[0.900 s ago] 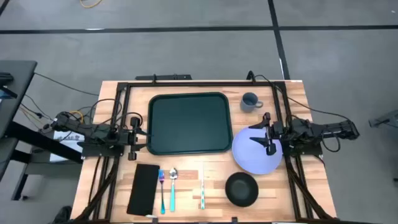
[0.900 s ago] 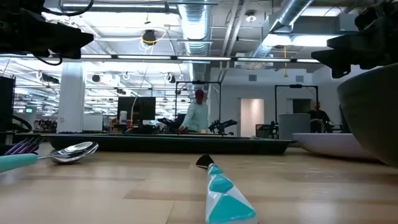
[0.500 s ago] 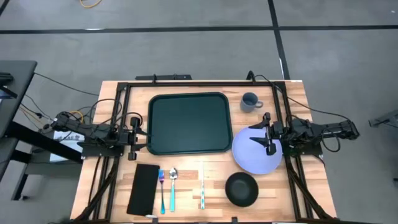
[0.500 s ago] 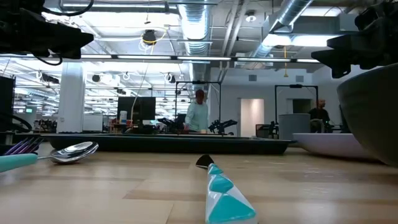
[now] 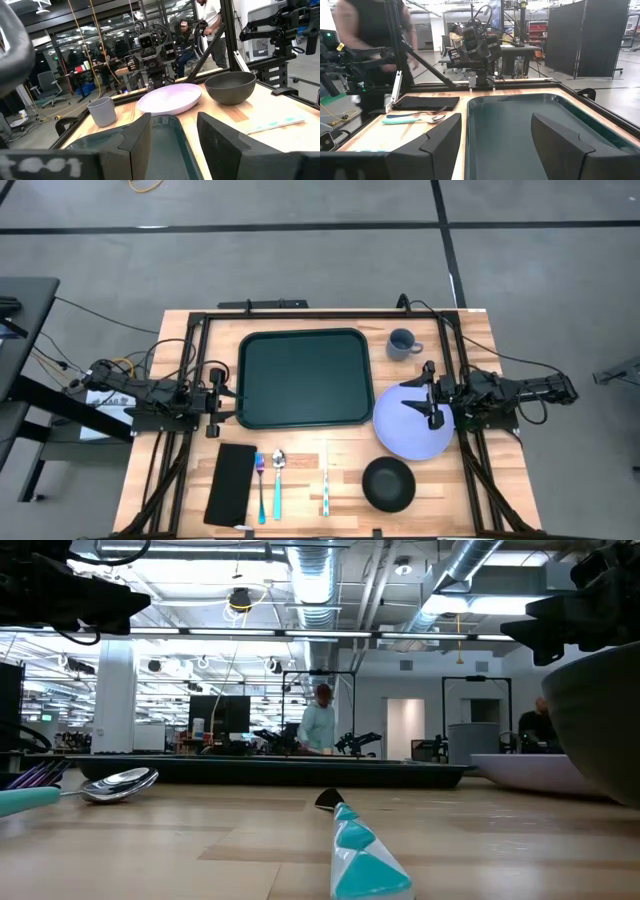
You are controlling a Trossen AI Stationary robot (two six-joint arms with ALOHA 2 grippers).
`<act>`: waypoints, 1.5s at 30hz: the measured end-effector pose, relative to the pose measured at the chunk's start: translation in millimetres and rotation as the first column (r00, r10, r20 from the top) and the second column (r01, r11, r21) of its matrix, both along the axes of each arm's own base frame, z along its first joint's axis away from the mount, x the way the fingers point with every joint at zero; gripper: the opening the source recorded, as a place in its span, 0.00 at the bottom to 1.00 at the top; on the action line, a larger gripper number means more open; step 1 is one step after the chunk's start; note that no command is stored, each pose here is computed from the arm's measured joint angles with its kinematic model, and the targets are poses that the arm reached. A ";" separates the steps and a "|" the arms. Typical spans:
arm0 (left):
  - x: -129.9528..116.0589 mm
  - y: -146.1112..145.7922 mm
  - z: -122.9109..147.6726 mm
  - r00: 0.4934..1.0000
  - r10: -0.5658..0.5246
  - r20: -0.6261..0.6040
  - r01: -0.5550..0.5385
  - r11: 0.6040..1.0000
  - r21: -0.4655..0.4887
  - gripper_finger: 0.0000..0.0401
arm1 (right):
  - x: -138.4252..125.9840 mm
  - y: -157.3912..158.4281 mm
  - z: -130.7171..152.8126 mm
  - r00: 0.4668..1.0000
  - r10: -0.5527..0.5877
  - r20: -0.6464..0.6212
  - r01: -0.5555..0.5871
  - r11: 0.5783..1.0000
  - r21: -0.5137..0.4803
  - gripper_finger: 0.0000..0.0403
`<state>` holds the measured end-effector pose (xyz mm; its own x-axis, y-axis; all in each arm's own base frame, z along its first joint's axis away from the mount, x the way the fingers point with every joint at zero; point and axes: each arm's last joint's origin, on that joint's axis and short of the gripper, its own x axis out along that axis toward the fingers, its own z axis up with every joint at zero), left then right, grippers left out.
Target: Set up tray
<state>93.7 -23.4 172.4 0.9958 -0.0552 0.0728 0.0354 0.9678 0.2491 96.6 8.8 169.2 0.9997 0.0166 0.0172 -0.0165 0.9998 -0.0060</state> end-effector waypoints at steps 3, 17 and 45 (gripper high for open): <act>0.0 0.0 0.0 1.000 0.000 0.000 0.000 1.000 -0.005 0.37 | 0.0 0.0 0.0 1.000 0.000 0.000 0.000 1.000 0.000 0.57; 0.0 0.0 -0.1 1.000 0.000 0.000 0.000 1.000 -0.005 0.37 | 0.0 0.0 0.0 1.000 0.001 0.000 -0.001 1.000 0.000 0.57; 0.0 0.2 0.1 0.998 -0.068 -0.014 0.033 0.640 -0.767 0.37 | 0.0 0.0 0.0 1.000 0.000 0.000 0.000 1.000 0.000 0.57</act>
<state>93.7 -23.2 172.5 0.9961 -0.0477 0.0746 0.0824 0.8079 -0.5836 96.6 8.8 169.2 0.9997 0.0168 0.0169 -0.0167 0.9998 -0.0060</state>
